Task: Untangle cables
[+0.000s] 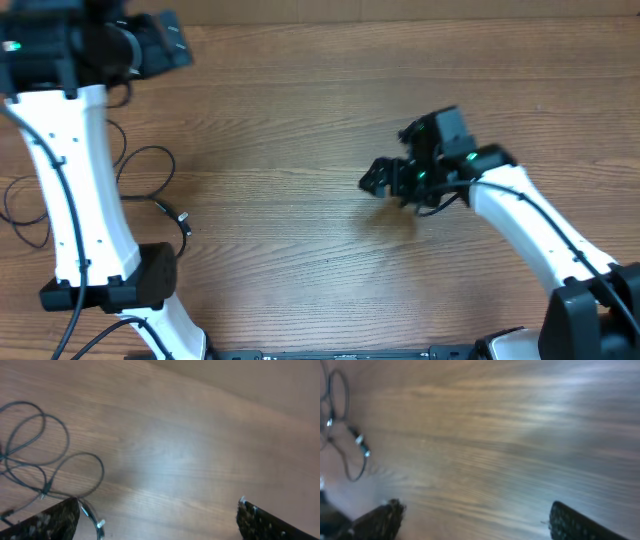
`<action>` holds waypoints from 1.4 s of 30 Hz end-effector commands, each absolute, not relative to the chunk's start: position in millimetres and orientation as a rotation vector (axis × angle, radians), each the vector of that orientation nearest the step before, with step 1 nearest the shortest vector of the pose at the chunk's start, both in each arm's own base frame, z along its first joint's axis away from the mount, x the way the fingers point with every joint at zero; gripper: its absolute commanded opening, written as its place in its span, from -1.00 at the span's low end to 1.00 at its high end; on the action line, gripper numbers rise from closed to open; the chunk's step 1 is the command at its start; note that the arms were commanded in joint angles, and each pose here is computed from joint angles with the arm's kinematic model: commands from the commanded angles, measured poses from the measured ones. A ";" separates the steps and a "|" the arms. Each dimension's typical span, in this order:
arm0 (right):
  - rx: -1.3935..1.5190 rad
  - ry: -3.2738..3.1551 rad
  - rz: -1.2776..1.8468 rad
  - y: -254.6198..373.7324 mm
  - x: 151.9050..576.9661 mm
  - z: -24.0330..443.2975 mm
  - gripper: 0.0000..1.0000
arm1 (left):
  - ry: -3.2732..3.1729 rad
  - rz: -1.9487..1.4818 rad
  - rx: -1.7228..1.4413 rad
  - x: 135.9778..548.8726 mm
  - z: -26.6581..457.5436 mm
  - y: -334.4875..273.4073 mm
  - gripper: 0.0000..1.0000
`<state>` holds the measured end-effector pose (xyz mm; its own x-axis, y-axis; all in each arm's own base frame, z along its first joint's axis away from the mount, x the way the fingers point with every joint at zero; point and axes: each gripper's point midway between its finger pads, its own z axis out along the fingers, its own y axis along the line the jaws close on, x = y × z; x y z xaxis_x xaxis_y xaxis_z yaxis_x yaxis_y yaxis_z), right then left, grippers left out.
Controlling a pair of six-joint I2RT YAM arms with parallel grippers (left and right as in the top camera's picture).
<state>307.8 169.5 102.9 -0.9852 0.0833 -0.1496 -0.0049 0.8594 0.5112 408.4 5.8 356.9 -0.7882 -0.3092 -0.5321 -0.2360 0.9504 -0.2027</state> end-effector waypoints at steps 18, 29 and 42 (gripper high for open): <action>0.512 3.015 0.306 32.4 295.8 147.6 1.00 | 3.046 -0.018 -0.218 334.7 232.4 -49.7 1.00; 0.464 3.000 0.315 33.9 270.9 136.3 0.91 | 3.006 0.036 -0.229 268.0 220.4 -31.9 0.99; 0.367 2.526 0.371 32.4 231.6 186.0 1.00 | 2.377 -0.013 -0.367 213.0 266.8 1.1 0.99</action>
<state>239.2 34.9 169.6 -0.8617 0.3171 -0.3961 0.1942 0.9273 0.3199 230.1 -17.1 258.9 -0.7831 -0.2025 -0.5880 -0.1691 0.9792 -0.1120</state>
